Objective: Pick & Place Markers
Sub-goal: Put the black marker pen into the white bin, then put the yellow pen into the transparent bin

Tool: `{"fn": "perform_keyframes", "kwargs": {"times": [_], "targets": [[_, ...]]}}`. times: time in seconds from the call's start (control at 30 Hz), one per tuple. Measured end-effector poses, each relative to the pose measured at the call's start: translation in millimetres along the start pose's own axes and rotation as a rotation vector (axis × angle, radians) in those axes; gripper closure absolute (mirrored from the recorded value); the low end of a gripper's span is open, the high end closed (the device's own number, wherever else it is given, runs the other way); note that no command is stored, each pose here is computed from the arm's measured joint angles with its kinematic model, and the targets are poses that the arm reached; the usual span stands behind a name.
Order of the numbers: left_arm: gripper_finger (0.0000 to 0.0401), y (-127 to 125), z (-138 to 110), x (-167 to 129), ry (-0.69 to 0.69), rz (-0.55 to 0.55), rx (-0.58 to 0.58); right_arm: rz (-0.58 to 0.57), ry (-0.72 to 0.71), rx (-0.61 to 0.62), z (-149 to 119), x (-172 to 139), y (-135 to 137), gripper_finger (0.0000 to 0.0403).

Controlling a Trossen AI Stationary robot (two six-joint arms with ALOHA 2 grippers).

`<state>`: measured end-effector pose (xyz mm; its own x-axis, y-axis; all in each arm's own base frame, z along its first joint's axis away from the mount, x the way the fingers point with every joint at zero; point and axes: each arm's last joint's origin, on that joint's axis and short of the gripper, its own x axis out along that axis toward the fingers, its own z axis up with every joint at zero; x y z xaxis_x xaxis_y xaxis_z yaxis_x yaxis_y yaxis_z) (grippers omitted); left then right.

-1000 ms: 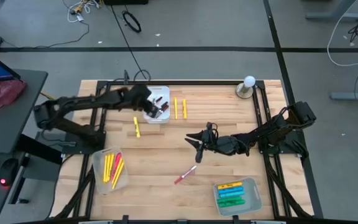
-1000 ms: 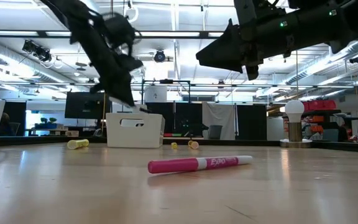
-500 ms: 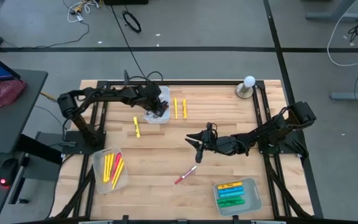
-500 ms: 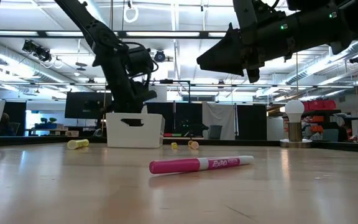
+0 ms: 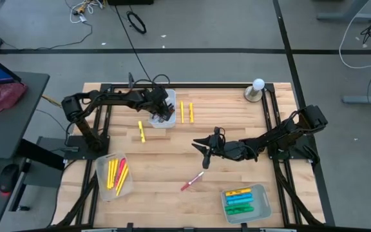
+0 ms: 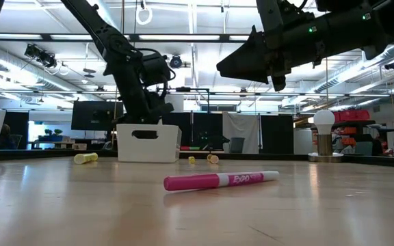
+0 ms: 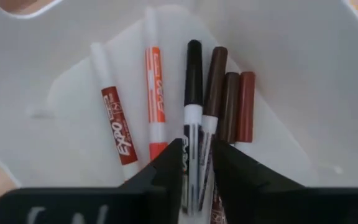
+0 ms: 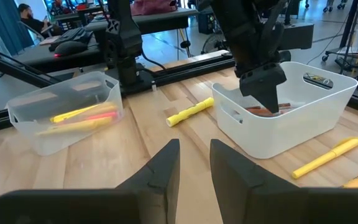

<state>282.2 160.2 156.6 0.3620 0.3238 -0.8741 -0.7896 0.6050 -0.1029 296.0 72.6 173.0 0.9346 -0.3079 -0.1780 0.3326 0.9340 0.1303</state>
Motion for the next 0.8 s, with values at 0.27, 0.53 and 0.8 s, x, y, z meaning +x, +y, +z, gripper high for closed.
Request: {"fn": "perform_keyframes", "kwargs": {"times": [0.27,0.53,0.8], "targets": [[0.0238,-0.5,1.7,-9.5,-0.001,-0.04,0.031,0.0,0.003,-0.002,-0.4,0.0,-0.1,0.0314],[0.0224,-25.9,-15.5,-84.5,-0.163,-0.04,0.203,-0.001,0.005,-0.003,-0.5,0.0,-0.1,0.0314],[0.0224,-56.2,-91.7,-115.9,-0.442,-0.066,0.238,-0.037,0.075,0.022,-5.6,5.8,-11.9,0.0314]]}}
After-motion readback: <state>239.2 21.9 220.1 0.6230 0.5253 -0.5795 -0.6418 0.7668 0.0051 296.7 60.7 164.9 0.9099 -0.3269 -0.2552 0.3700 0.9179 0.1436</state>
